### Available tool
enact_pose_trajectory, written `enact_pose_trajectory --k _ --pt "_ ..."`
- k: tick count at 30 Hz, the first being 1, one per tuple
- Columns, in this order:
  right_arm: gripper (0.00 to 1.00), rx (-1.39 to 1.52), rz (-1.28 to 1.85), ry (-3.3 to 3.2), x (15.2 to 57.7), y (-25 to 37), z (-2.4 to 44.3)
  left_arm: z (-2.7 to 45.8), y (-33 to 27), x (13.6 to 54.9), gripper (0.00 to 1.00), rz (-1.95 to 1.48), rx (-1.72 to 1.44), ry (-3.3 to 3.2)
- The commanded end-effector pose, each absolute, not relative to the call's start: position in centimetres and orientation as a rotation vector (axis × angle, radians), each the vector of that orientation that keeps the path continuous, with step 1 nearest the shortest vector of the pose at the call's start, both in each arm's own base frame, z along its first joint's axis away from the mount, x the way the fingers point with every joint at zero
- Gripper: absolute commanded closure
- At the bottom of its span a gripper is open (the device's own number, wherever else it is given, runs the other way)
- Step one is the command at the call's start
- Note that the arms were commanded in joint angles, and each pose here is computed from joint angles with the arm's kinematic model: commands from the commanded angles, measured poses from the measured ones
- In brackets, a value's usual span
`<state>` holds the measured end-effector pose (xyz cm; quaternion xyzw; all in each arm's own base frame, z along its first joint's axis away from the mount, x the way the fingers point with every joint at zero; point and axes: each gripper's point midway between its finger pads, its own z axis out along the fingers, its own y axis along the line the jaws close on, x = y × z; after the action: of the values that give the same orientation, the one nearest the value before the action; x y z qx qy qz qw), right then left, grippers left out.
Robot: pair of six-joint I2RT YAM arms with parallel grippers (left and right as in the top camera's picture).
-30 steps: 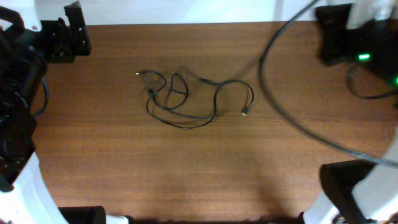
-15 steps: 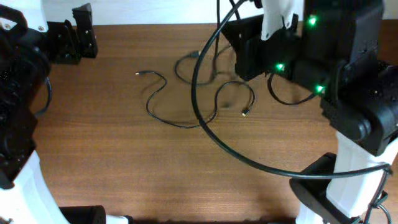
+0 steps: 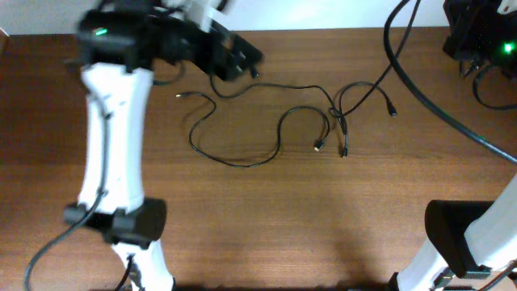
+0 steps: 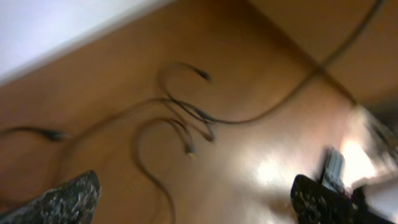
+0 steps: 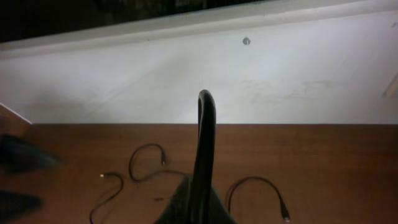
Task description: Untangle cables
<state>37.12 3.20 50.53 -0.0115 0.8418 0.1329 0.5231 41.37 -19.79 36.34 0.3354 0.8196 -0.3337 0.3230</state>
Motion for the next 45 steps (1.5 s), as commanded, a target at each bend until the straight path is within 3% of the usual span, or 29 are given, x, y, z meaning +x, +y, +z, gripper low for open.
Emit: enact_pose_trajectory --k 1,3,7,10,13,17,18,19,23,27,29,32,35,38,43,45 --pt "0.96 -0.088 0.301 2.005 35.8 3.5 51.0 30.4 -25.5 37.2 0.02 -0.863 1.661 1.721" --pt "0.96 -0.088 0.302 2.009 35.8 3.5 50.9 24.9 -27.7 37.5 0.03 -0.717 1.915 1.674" --pt "0.96 -0.138 0.34 2.038 35.2 4.3 50.2 15.6 -31.0 40.0 0.02 -0.715 1.953 1.861" --pt "0.96 -0.262 0.449 2.013 34.2 6.4 50.7 10.2 -31.6 42.6 0.12 -0.476 2.152 1.716" --pt "0.96 -0.321 0.508 1.94 31.2 7.7 52.8 11.0 -35.0 46.1 0.04 -0.288 2.098 1.549" --pt "0.96 -0.388 0.527 1.866 27.5 9.4 54.8 11.9 -39.4 46.1 0.01 -0.131 2.105 1.415" --pt "0.96 -0.404 0.537 1.864 27.4 9.9 54.8 11.9 -39.9 45.8 0.07 -0.14 2.11 1.403" --pt "0.96 -0.413 0.544 1.863 27.3 10.1 54.8 11.9 -39.8 45.7 1.0 -0.146 2.107 1.415" --pt "0.96 -0.413 0.541 1.857 27.0 10.1 54.9 12.6 -34.8 48.5 1.0 0.12 2.022 1.66" --pt "0.96 -0.311 0.456 1.876 27.5 8.4 54.9 24.0 -22.6 52.5 1.0 0.25 1.553 1.917" --pt "0.96 -0.263 0.387 1.86 26.9 7.2 55.4 28.1 -13.5 53.8 1.0 0.313 1.226 2.084" --pt "0.96 -0.21 0.324 1.846 26.4 6.1 55.9 31.9 -2.1 50.8 1.0 0.348 0.963 2.242" --pt "0.96 -0.204 0.368 1.894 29.9 6.7 54.5 35.4 -2.6 49.0 1.0 0.27 0.951 2.155" --pt "0.96 -0.302 0.52 1.861 26.5 9.0 55.5 36.1 -1.0 49.7 1.0 0.329 0.902 2.142" --pt "0.96 -0.161 0.273 1.558 12.4 4.5 61.1 36.1 3.2 49.5 1.0 0.332 0.785 2.188" --pt "0.96 -0.154 0.294 1.52 10.3 4.5 61.5 36.6 3.5 49.9 1.0 0.347 0.774 2.166"
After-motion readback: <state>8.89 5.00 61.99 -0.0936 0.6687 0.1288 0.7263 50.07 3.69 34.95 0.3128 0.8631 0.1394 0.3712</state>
